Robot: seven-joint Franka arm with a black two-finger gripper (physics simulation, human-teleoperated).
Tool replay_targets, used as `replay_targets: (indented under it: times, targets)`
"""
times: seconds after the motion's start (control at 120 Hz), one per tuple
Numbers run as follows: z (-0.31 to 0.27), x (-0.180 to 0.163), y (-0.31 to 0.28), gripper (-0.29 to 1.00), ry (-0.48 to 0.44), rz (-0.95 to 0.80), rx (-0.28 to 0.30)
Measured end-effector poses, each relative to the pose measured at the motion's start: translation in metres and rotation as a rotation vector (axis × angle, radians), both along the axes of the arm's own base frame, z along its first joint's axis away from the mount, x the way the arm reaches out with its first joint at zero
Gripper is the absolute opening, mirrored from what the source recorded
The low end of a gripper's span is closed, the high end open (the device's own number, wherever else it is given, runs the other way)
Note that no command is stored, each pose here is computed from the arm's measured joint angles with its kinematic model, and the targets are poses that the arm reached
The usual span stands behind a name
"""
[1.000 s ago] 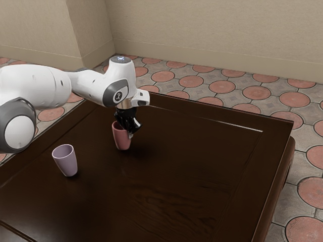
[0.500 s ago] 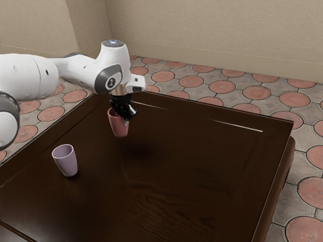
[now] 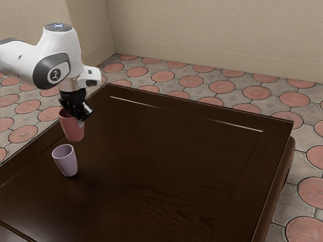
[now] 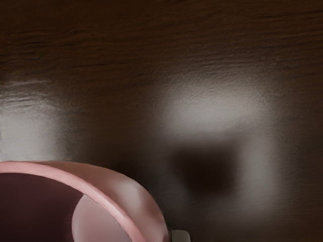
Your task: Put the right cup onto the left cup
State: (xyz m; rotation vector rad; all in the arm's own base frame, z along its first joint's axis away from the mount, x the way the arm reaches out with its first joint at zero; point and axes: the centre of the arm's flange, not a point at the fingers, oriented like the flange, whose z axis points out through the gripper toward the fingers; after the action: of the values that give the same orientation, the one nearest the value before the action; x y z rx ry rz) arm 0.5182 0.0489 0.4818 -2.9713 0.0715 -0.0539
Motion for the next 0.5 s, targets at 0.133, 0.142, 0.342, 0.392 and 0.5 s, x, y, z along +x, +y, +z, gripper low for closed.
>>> replay_targets:
  times: [0.133, 0.142, 0.342, 0.392, 0.5]
  targets:
    - [-0.012, -0.024, 0.026, -0.08, 0.022, 0.066, -0.005]
    - [-0.012, -0.026, 0.026, -0.08, 0.022, 0.068, -0.006]
    - [-0.014, -0.035, 0.05, -0.08, 0.017, 0.122, -0.007]
    - [-0.015, -0.035, 0.056, -0.08, 0.015, 0.131, -0.002]
    - [-0.015, -0.035, 0.064, -0.08, 0.01, 0.137, 0.013]
